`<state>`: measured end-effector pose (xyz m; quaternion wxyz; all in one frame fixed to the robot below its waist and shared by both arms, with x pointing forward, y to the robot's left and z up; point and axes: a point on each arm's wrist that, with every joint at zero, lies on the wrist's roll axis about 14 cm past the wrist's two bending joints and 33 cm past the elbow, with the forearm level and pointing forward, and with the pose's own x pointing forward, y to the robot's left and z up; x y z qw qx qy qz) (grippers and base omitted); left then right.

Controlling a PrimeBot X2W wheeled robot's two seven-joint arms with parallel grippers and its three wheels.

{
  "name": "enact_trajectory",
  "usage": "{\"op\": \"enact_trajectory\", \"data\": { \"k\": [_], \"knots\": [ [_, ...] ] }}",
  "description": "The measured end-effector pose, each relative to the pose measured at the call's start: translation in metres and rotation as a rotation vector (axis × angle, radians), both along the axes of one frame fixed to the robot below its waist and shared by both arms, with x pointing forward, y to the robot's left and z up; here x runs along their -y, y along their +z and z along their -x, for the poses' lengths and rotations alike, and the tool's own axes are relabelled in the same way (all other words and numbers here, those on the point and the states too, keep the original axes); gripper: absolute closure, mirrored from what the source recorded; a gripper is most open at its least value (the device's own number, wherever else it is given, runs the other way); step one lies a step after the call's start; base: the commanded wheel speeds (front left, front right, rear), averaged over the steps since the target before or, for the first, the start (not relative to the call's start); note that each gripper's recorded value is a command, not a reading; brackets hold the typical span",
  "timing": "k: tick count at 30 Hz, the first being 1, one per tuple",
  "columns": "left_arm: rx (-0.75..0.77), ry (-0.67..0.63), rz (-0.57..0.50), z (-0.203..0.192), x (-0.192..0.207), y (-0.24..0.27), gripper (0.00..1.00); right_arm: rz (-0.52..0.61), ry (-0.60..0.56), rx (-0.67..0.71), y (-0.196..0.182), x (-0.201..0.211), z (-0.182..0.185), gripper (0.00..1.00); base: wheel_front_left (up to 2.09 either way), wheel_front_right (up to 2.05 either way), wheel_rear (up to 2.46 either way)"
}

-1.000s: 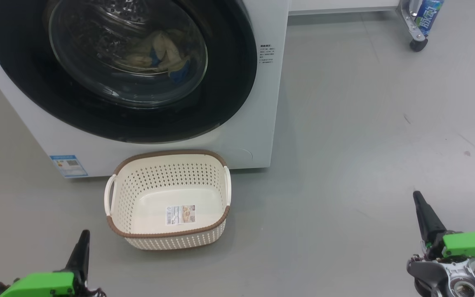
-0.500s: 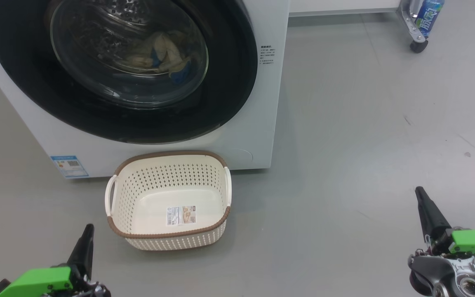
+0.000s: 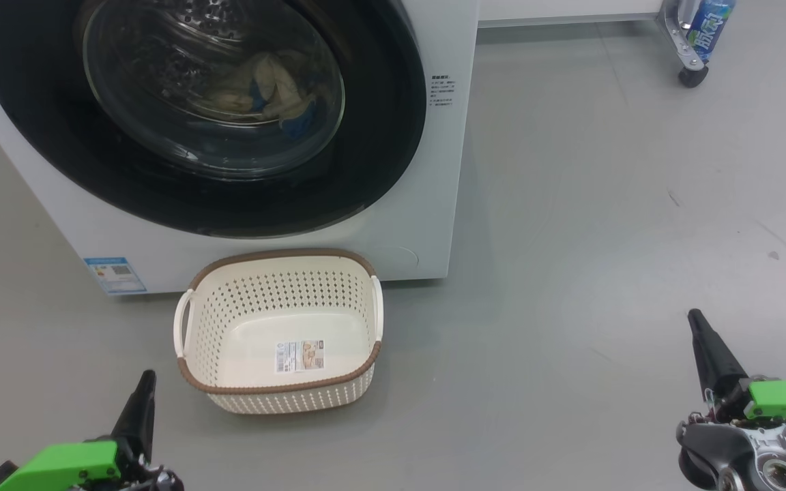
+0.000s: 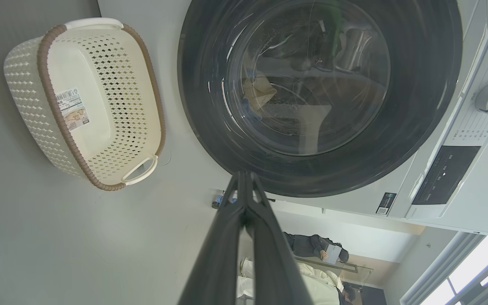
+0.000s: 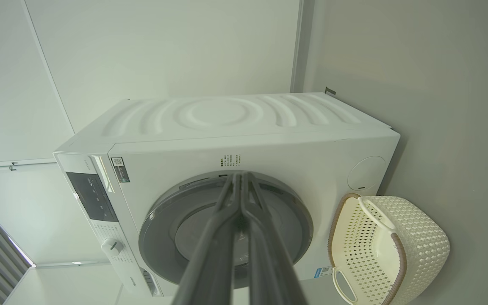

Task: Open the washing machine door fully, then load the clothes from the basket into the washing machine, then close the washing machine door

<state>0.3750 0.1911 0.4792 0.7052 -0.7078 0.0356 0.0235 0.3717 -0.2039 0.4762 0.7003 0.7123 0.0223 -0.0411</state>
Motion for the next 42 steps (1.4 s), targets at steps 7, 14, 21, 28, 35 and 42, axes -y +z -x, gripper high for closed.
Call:
{"op": "enact_trajectory", "data": {
  "k": [7, 14, 21, 28, 35, 42],
  "knots": [
    [0.0, 0.0, 0.0, 0.0, 0.0001, -0.0001, 1.0, 0.0, -0.001, 0.0, 0.0, 0.0004, 0.0, 1.0, 0.0, 0.0, 0.0],
    [0.0, 0.0, 0.0, 0.0, 0.0002, -0.0001, 1.0, 0.0, -0.003, 0.0, 0.0, 0.0011, 0.0001, 1.0, 0.0, 0.0, 0.0],
    [0.0, 0.0, 0.0, -0.0001, 0.0002, 0.0, 1.0, -0.001, -0.004, 0.0, -0.0001, 0.0015, 0.0001, 1.0, 0.0, 0.0, 0.0],
    [0.0, -0.001, 0.0, -0.0001, 0.0003, 0.0, 1.0, -0.001, -0.007, 0.0, 0.0, 0.0023, 0.0002, 1.0, 0.0, 0.0, 0.0],
    [0.0, -0.001, 0.0, -0.0001, 0.0003, 0.0, 1.0, 0.0, -0.008, 0.0, 0.0, 0.0029, 0.0002, 1.0, 0.0, 0.0, 0.0],
    [0.0, -0.001, 0.001, -0.0001, 0.0003, 0.0, 1.0, -0.001, -0.002, 0.0, 0.0, 0.0022, 0.0003, 1.0, 0.0, 0.0, 0.0]
  ]
}}
